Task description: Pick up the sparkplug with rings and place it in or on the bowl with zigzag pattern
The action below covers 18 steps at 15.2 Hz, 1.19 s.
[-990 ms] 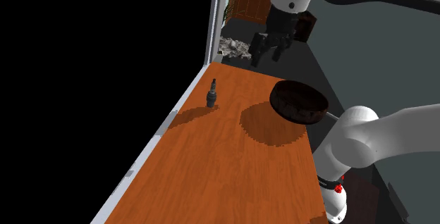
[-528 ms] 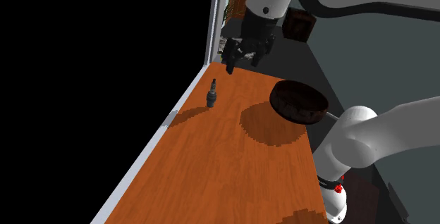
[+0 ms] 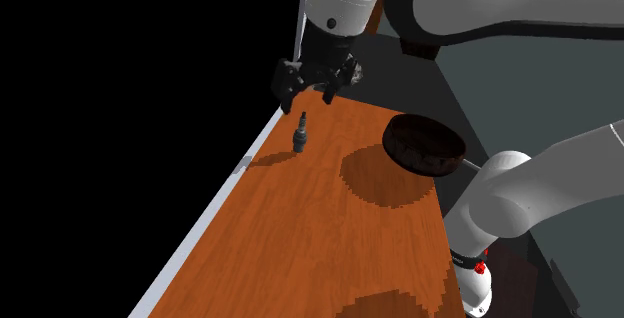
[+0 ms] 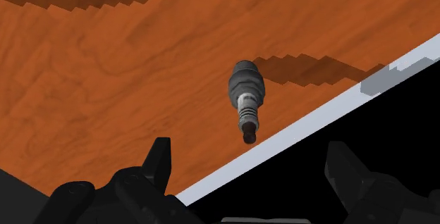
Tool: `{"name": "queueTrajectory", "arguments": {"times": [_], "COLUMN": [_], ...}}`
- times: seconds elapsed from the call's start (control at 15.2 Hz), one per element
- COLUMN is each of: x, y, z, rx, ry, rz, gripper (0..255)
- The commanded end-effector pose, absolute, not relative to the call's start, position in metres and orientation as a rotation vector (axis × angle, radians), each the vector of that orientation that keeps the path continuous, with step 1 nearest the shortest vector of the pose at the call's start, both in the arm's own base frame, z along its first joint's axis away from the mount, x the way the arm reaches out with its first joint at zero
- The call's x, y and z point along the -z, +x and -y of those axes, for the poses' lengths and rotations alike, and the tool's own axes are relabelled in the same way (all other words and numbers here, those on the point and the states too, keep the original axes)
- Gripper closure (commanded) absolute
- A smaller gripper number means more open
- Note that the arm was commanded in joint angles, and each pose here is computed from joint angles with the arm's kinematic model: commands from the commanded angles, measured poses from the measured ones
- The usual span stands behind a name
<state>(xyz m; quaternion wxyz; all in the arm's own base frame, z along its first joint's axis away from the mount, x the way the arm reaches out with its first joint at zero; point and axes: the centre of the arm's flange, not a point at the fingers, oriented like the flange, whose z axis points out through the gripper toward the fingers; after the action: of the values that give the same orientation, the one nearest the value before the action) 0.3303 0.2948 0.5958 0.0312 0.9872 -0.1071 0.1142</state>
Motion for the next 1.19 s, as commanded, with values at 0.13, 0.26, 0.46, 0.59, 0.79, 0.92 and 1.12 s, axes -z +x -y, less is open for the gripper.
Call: {"name": "queueTrajectory", "arguments": {"times": [0.13, 0.26, 0.46, 0.59, 0.79, 0.92, 1.12], "x": [-0.577, -0.563, -0.563, -0.563, -0.563, -0.563, -0.563], "y": [0.334, 0.337, 0.337, 0.337, 0.337, 0.337, 0.337], "z": [-0.295, -0.294, -0.294, -0.294, -0.294, -0.294, -0.294], "rx": [-0.354, -0.354, -0.354, -0.354, -0.354, -0.354, -0.354], "ry": [3.042, 3.042, 3.042, 3.042, 3.042, 3.042, 3.042], "rz": [0.331, 0.331, 0.331, 0.331, 0.331, 0.331, 0.331], "gripper": [0, 0, 0, 0, 0, 255, 255]}}
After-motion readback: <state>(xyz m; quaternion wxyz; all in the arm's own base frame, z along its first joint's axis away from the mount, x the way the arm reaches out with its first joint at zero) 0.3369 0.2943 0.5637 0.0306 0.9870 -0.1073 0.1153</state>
